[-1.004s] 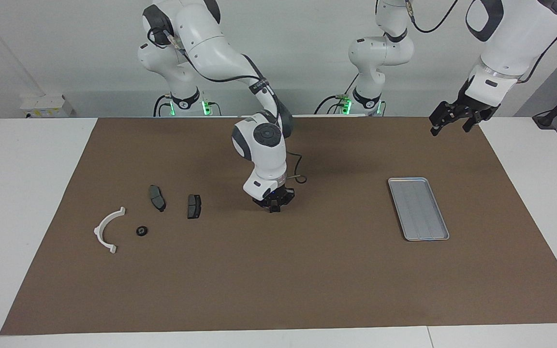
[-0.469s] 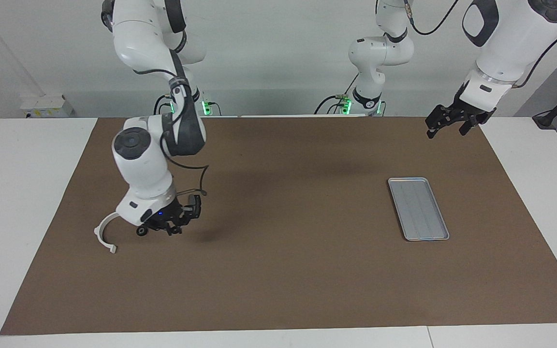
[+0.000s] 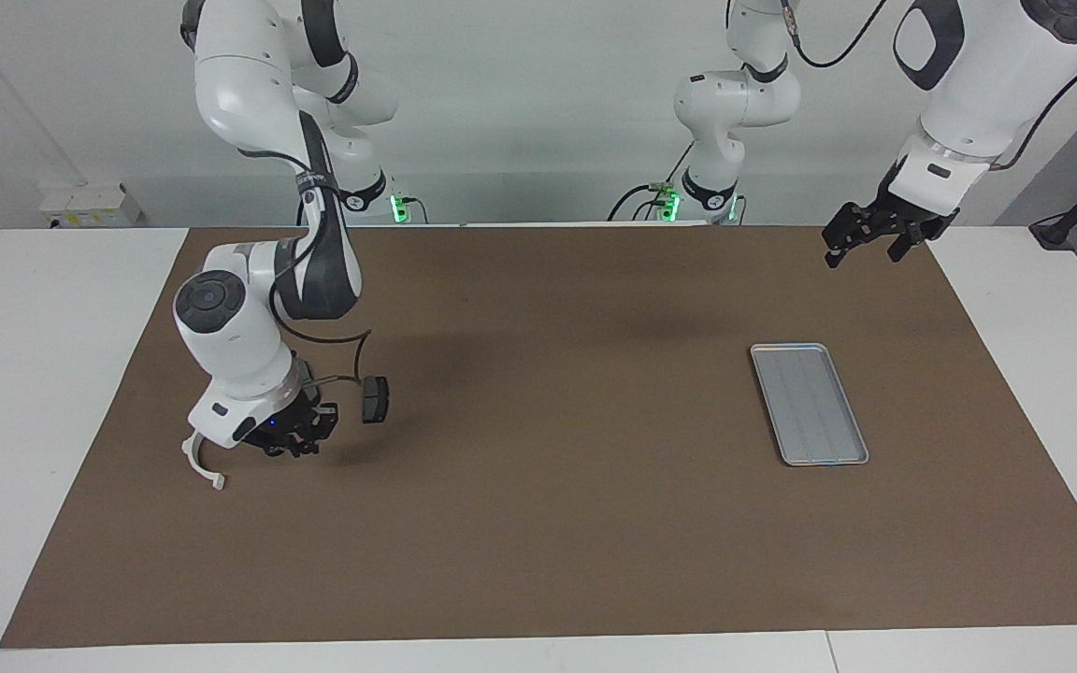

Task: Place bearing gear from tray to pile
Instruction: 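Carry the second gear with the right gripper and set it beside the first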

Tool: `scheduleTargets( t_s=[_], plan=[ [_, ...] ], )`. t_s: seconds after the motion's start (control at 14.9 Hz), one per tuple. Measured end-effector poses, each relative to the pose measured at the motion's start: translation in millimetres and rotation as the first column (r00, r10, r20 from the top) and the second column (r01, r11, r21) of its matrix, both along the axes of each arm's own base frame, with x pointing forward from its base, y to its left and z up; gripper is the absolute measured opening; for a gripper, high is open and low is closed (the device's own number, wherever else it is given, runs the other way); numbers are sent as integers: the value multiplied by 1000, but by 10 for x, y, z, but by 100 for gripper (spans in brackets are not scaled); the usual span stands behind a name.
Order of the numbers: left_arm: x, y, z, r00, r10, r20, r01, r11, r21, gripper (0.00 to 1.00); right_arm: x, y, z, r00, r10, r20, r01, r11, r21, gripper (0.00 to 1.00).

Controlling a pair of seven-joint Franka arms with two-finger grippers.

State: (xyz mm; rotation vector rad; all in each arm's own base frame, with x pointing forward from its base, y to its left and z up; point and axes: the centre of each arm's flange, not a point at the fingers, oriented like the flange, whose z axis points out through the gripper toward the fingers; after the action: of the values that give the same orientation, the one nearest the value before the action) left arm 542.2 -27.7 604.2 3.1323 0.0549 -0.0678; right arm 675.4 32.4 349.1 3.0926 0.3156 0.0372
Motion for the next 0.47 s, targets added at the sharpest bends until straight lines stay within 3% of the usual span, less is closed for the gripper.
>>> scheduleTargets(
  t_s=[0.47],
  plan=[
    [-1,-18,1,1000,-4,1,4,1000,0,100,-198,-114,-391,999,-12,-53,12,1000,-2,24]
  ],
)
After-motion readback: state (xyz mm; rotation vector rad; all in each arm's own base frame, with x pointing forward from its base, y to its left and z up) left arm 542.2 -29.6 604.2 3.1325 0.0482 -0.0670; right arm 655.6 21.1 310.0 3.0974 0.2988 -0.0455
